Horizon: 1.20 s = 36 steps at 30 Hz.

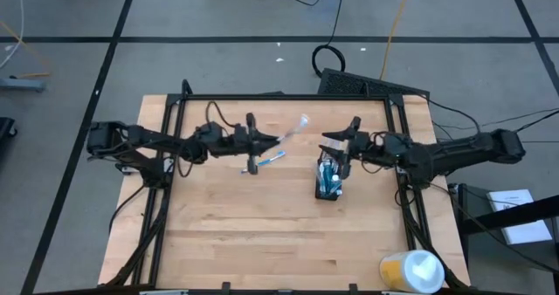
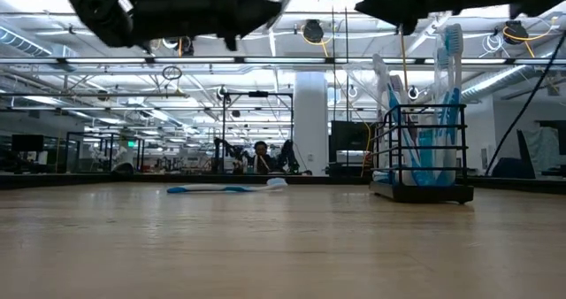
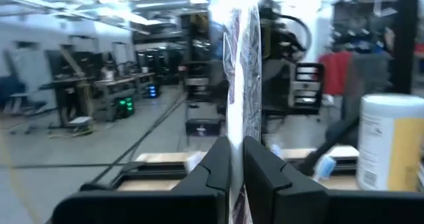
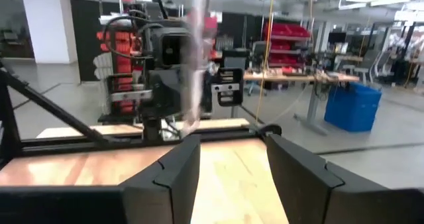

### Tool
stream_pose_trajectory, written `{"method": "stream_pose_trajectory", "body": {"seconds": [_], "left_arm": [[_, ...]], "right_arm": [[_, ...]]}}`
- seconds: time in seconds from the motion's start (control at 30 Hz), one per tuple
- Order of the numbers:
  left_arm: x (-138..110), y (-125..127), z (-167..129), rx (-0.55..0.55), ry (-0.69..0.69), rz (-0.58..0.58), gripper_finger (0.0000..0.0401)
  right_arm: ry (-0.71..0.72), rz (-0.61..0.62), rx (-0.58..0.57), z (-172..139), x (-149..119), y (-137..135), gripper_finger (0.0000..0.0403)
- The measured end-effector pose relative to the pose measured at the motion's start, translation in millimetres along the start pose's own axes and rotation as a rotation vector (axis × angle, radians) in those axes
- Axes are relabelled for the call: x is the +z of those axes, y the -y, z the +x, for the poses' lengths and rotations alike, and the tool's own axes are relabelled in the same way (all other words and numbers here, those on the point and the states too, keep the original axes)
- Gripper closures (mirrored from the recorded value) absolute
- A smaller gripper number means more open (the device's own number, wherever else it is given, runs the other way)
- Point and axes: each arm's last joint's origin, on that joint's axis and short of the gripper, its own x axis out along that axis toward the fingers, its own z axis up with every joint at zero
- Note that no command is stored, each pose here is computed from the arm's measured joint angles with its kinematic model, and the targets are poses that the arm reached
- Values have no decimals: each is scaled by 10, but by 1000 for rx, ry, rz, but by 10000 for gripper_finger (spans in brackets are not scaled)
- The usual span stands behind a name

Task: Pick & Place toothbrushing station
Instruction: Put the purple toothbrush into the top section of the mesh organizer

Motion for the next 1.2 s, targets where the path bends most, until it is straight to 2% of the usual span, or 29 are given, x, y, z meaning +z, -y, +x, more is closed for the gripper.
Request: {"method": "stream_pose_trajectory", "body": {"seconds": [0.13, 0.27, 0.5, 0.7, 0.93, 1.1, 1.2], "left_arm": [[37, 97, 267, -53, -12, 64, 382], [-17, 101, 489, -62, -27, 83, 382], [-66, 81, 732, -70, -18, 93, 382], [-47, 74, 743, -74, -6, 99, 382], [-50, 75, 743, -77, -11, 77, 376], [-51, 78, 743, -79, -12, 61, 373], [-69, 82, 743, -35, -42, 16, 340]], "right_arm": [[71, 2, 16, 155, -60, -55, 214], [159, 66, 68, 270, -103, -105, 203], [198, 88, 95, 361, -185, -145, 214], [188, 59, 95, 367, -203, -149, 267], [188, -34, 87, 368, -210, -151, 382], [190, -55, 83, 368, -208, -148, 379], [179, -68, 76, 373, -219, -139, 385]]}}
